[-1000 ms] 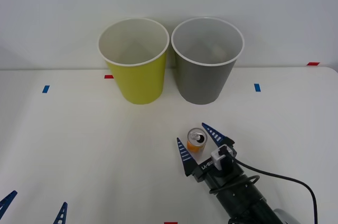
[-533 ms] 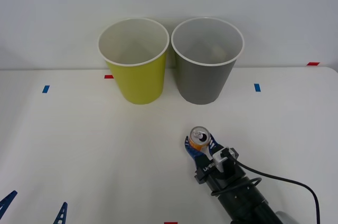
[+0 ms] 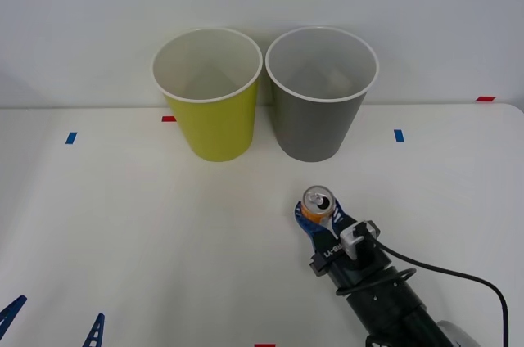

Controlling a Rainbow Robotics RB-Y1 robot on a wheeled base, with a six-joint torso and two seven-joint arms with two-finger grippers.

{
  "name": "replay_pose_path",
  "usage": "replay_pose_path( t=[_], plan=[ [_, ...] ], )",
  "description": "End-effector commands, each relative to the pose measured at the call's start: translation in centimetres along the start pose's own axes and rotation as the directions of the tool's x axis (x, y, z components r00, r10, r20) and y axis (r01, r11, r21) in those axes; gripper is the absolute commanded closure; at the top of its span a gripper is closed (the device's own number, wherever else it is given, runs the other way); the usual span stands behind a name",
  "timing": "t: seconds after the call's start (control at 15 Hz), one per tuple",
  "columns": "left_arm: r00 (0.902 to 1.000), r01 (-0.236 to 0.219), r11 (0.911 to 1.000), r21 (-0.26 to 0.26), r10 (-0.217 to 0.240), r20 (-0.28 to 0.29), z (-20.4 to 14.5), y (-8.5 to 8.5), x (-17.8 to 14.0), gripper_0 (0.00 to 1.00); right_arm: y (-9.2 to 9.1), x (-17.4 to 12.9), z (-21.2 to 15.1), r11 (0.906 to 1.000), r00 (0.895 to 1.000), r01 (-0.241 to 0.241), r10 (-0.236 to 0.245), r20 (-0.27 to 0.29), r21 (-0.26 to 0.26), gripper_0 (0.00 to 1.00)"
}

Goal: Put cans in the gray bin and PET bottles in the light green bin.

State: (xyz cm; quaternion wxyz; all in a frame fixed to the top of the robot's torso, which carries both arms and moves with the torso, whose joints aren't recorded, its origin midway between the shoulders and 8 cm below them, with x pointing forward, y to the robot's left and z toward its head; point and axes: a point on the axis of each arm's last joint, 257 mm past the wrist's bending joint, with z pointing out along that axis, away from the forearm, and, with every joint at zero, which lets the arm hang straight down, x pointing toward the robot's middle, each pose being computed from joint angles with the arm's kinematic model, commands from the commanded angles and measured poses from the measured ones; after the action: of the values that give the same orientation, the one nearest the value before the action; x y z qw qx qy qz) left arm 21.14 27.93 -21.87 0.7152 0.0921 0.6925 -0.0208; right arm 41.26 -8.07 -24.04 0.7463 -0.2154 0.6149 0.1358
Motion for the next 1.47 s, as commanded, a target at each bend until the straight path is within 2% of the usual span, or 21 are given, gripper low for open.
replay_pose_path(
  t=[0.07,0.33,0.47,0.87,0.93,1.07,1.13,1.2,1.33,1.4,1.47],
  plan=[
    [1.0000,0.000,1.0000,0.000,0.000,0.000,0.0,0.0,0.0,0.00,-1.5,-1.8,0.4,0.9999,1.000,0.005,-0.005,-0.021,0.015,1.00],
    [1.0000,0.000,1.0000,0.000,0.000,0.000,0.0,0.0,0.0,0.00,-1.8,-6.7,0.3,0.9981,0.997,-0.048,0.050,-0.063,0.039,1.00],
    [1.0000,0.000,1.0000,0.000,0.000,0.000,0.0,0.0,0.0,0.00,-2.4,-9.1,0.1,0.9964,0.996,-0.065,0.069,-0.062,0.053,1.00],
    [1.0000,0.000,1.0000,0.000,0.000,0.000,0.0,0.0,0.0,0.00,-5.8,-15.1,-0.4,0.9922,0.996,-0.054,0.061,-0.060,0.112,1.00],
    [1.0000,0.000,1.0000,0.000,0.000,0.000,0.0,0.0,0.0,0.00,-6.3,-16.1,-0.4,0.9902,0.996,-0.066,0.073,-0.052,0.123,1.00],
    [1.0000,0.000,1.0000,0.000,0.000,0.000,0.0,0.0,0.0,0.00,-6.5,-17.3,-0.4,0.9806,0.989,-0.145,0.149,-0.019,0.132,1.00],
    [1.0000,0.000,1.0000,0.000,0.000,0.000,0.0,0.0,0.0,0.00,-6.5,-18.1,-0.1,0.9805,0.989,-0.148,0.149,0.001,0.130,1.00],
    [1.0000,0.000,1.0000,0.000,0.000,0.000,0.0,0.0,0.0,0.00,-6.5,-19.0,0.5,0.9842,0.991,-0.131,0.130,0.016,0.119,1.00],
    [1.0000,0.000,1.0000,0.000,0.000,0.000,0.0,0.0,0.0,0.00,-6.2,-20.1,1.8,0.9875,0.993,-0.115,0.115,0.010,0.108,1.00],
    [1.0000,0.000,1.0000,0.000,0.000,0.000,0.0,0.0,0.0,0.00,-6.4,-20.7,2.5,0.9897,0.997,-0.075,0.075,0.008,0.121,1.00],
    [1.0000,0.000,1.0000,0.000,0.000,0.000,0.0,0.0,0.0,0.00,-6.5,-21.0,3.5,0.9891,0.998,-0.060,0.062,-0.010,0.135,1.00]
  ],
)
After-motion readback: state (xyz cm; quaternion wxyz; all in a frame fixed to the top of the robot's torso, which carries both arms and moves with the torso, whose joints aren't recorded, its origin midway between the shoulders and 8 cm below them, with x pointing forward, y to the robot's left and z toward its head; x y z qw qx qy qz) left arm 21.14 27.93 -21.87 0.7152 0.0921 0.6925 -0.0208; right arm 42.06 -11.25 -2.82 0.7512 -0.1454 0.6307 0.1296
